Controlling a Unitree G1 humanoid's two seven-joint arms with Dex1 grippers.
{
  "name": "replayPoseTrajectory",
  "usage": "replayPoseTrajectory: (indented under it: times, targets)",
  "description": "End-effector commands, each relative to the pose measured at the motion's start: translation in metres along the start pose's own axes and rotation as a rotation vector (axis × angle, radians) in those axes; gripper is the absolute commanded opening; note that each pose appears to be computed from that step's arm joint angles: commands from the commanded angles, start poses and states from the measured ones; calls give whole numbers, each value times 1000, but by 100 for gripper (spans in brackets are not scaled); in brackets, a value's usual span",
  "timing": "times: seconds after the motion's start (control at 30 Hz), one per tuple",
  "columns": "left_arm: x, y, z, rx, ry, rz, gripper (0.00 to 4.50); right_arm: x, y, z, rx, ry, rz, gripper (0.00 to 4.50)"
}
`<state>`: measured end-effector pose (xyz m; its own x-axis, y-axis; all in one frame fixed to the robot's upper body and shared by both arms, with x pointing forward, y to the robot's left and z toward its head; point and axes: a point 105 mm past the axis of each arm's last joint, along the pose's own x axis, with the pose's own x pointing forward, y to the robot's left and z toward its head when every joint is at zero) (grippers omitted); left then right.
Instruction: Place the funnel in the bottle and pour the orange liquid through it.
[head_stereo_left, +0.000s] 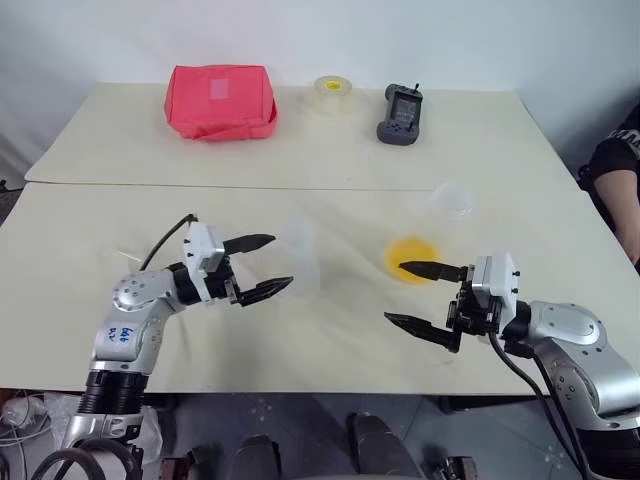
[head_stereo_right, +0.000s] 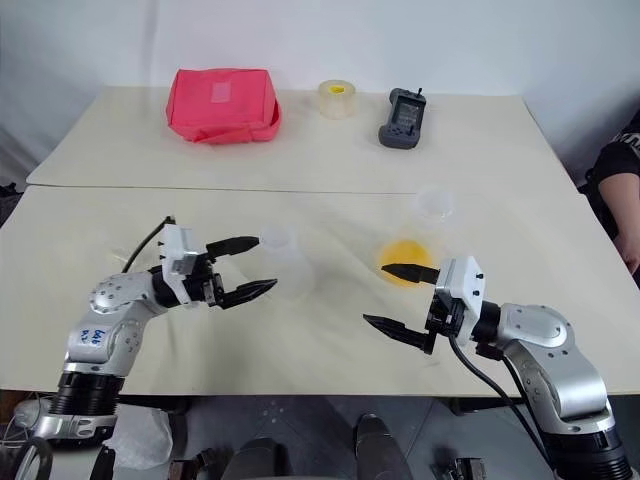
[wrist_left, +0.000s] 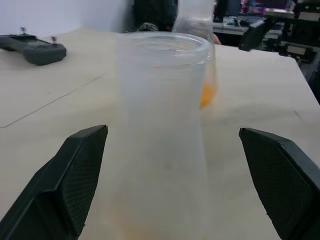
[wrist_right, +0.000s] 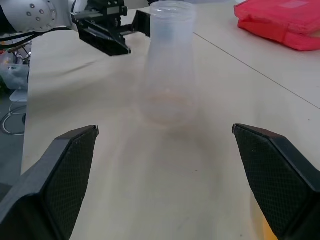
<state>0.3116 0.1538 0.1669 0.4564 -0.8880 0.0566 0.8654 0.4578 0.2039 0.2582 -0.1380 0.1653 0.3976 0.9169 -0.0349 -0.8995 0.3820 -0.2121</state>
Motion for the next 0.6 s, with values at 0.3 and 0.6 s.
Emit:
replayPoseTrajectory:
  times: [0.3,0.6]
  targets:
    - [-79,18,27,16,-66,397,447,9,5,22,-24,-72,58,450]
    - [-198,-3,-7,-84,-53,1119,447,20,1,29,-20,-119,132,450]
